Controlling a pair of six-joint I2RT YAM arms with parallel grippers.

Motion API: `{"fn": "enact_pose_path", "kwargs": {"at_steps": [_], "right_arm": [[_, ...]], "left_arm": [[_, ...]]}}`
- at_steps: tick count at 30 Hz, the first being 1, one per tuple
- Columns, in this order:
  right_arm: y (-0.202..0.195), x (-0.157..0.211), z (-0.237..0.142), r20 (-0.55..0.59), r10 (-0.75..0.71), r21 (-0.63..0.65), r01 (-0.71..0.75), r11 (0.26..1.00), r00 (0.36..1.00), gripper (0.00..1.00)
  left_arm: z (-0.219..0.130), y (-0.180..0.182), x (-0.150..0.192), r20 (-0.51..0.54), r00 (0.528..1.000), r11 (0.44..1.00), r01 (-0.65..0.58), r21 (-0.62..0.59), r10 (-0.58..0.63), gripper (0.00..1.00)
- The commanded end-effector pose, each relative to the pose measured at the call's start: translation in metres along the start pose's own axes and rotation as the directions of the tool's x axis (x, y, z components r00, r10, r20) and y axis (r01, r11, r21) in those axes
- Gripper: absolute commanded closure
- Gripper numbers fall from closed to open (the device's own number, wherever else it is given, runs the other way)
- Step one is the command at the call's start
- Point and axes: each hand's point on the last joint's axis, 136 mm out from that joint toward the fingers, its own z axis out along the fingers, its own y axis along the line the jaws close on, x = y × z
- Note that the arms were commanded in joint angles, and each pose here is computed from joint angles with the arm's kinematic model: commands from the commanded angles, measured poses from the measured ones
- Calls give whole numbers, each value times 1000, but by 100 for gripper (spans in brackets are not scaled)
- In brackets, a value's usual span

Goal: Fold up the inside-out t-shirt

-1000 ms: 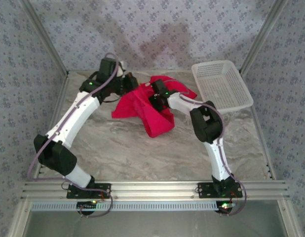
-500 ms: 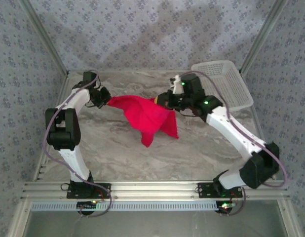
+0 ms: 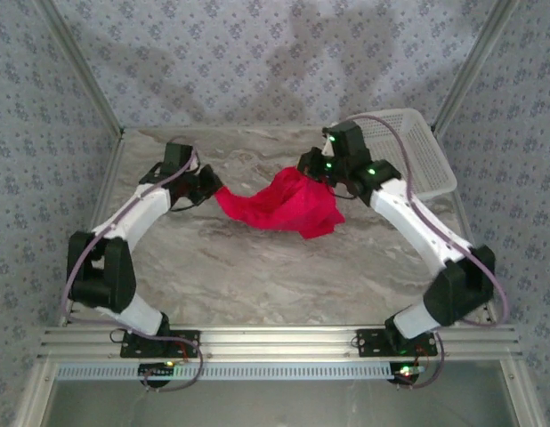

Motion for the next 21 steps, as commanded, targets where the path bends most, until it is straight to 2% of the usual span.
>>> {"fn": "enact_pose_path", "kwargs": {"at_steps": [1,3,5,7,10,15,18,21], "right_arm": [[44,-46,-2,136,-27,-60,36,998,990,100],[61,-62,-7,158,-22,-94,37,995,987,100],[78,-81,-26,206,-12,-143,42,989,979,100],[93,-98,-54,252,9,-215,47,975,968,100],[103,-105,-90,300,19,-280,69,957,954,100],[85,-86,-112,297,44,-334,61,940,954,100],[63,-79,-110,286,80,-339,23,940,955,100],[50,-73,-105,260,96,-339,-3,941,961,100]], "left_arm": [[-27,-83,-4,89,988,974,-144,173,130,100],[-26,-101,10,69,982,960,-189,207,178,100],[-15,-90,22,47,983,966,-186,182,180,100],[4,-55,35,26,989,981,-151,121,149,100],[33,10,57,-18,997,997,-79,22,79,100],[52,92,81,-53,998,994,30,-108,-36,100],[48,110,81,-38,999,985,13,-174,-19,100],[34,110,68,5,1000,972,-22,-234,24,100]]}}
